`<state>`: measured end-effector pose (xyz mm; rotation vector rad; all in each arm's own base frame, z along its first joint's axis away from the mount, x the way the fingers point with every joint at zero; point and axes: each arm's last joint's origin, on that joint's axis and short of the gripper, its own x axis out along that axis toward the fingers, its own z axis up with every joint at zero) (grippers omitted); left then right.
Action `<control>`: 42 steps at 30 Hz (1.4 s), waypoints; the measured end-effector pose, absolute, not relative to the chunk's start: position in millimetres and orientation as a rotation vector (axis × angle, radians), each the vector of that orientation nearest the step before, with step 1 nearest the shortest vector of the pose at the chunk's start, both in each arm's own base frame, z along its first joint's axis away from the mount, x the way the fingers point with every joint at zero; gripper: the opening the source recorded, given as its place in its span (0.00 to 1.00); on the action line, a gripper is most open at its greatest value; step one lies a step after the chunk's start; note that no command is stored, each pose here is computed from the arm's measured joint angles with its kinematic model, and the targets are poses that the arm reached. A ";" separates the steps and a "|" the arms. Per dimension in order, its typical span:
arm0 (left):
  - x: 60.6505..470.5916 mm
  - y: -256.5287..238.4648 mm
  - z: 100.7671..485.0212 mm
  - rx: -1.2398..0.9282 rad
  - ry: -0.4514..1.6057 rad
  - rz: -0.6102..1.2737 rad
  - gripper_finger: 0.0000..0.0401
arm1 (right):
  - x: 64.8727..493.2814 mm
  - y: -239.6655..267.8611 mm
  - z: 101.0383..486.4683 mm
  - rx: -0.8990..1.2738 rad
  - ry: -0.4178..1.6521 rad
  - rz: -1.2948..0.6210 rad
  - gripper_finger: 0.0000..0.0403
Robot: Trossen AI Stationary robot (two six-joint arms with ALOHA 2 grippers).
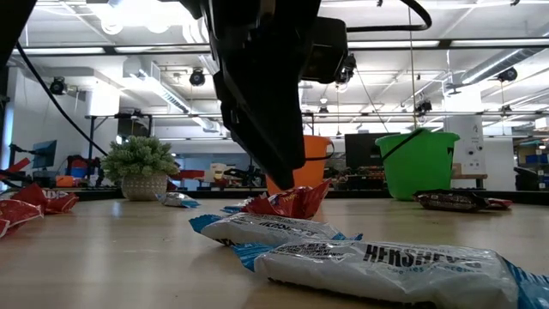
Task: Organize candy in baskets
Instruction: Put the red chocolate into the black bucket
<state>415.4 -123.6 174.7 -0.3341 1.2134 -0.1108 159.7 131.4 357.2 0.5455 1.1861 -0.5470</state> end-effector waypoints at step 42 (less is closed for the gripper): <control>418.7 -126.7 139.9 -0.370 1.235 -0.144 0.46 | 160.6 132.1 357.2 0.552 1.182 -0.541 0.38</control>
